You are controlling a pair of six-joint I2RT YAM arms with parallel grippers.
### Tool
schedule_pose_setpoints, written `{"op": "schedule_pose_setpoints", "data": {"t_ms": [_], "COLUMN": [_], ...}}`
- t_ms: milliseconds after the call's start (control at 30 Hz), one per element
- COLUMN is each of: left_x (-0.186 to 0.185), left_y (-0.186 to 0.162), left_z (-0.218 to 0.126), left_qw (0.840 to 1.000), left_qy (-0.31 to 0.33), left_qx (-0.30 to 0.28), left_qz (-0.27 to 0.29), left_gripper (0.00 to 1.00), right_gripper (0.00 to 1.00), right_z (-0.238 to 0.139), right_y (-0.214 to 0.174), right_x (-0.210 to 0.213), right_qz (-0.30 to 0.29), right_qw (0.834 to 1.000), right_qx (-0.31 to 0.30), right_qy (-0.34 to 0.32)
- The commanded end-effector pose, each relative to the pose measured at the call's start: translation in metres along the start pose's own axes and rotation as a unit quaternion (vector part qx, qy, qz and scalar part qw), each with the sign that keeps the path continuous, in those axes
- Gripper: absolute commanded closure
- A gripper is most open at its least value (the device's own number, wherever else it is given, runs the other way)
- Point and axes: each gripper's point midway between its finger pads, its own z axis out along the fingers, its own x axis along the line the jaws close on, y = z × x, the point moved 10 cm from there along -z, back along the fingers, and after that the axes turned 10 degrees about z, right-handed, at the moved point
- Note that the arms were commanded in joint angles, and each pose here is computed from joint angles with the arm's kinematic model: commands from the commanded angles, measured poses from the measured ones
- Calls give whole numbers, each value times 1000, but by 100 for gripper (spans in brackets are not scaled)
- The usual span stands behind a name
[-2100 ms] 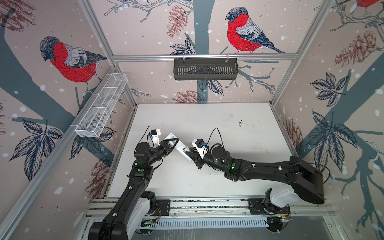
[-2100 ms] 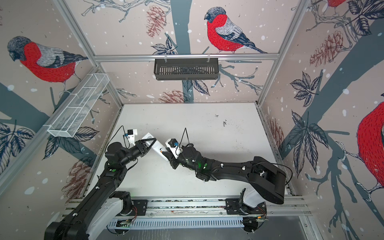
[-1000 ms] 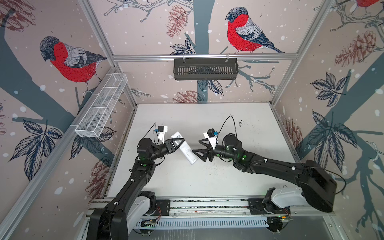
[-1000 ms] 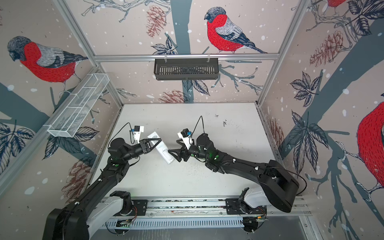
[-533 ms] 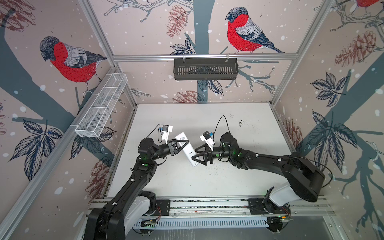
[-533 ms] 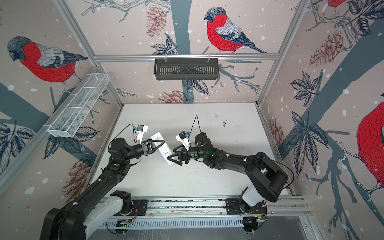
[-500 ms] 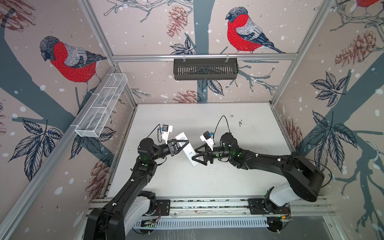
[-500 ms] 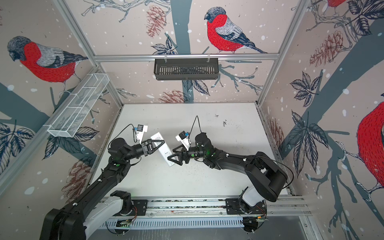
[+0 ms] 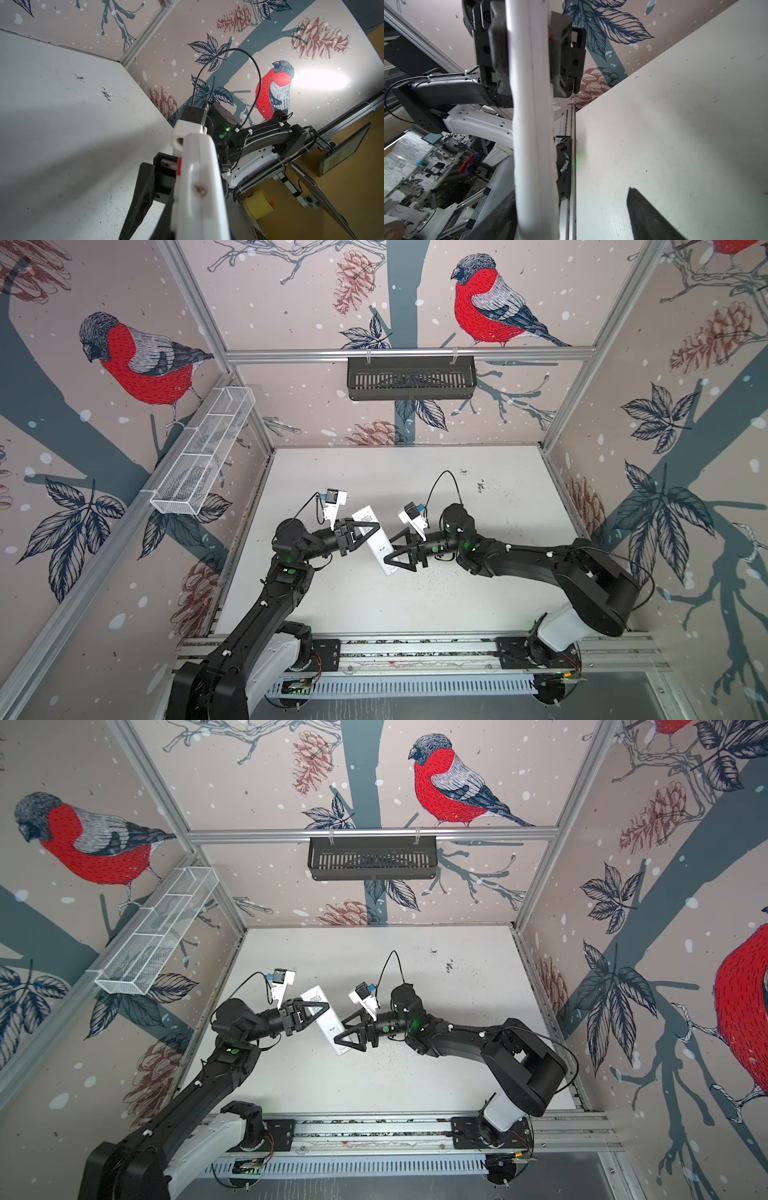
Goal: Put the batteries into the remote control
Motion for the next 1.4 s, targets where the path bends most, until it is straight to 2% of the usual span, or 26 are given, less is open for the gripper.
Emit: {"op": "schedule_pose_setpoints", "data": {"t_ms": [0,100,267,633,800,900,933,1067,1100,1200,1300,1367], "left_x": [-23,-28,-30,-27,-23,-23,-23,-19,-18,-10,4,14], "left_y": [7,6,4,4,3,3,4,7,8,10,11,10], "left_z": [3,7,8,9,10,10,10,12,12,14,12,9], "left_qw": [996,995,994,995,996,997,997,998,998,998,991,981], "left_qy": [-72,-79,-74,-62,-52,-43,-38,-22,-15,27,120,187], "left_qx": [21,28,35,35,37,33,30,28,28,31,28,29], "left_qz": [46,57,65,67,57,58,59,57,55,52,46,40], "left_gripper": [100,100,100,98,76,56,49,8,3,2,3,2], "right_gripper": [22,27,49,68,73,76,77,79,79,79,79,79], "right_z": [3,6,9,5,2,0,-1,-6,-8,-16,-28,-38], "right_y": [2,5,7,9,9,8,9,8,8,8,6,6], "right_x": [-8,-12,-13,-13,-11,-10,-10,-8,-8,-12,-20,-25], "right_qz": [23,33,40,57,58,58,59,58,58,65,77,86], "right_qw": [1000,999,999,998,998,998,998,998,998,997,994,991], "right_qx": [-1,0,-3,-14,-22,-25,-26,-31,-33,-40,-43,-47], "right_qy": [-20,-19,-12,-1,2,3,3,-2,-4,-27,-62,-91]}}
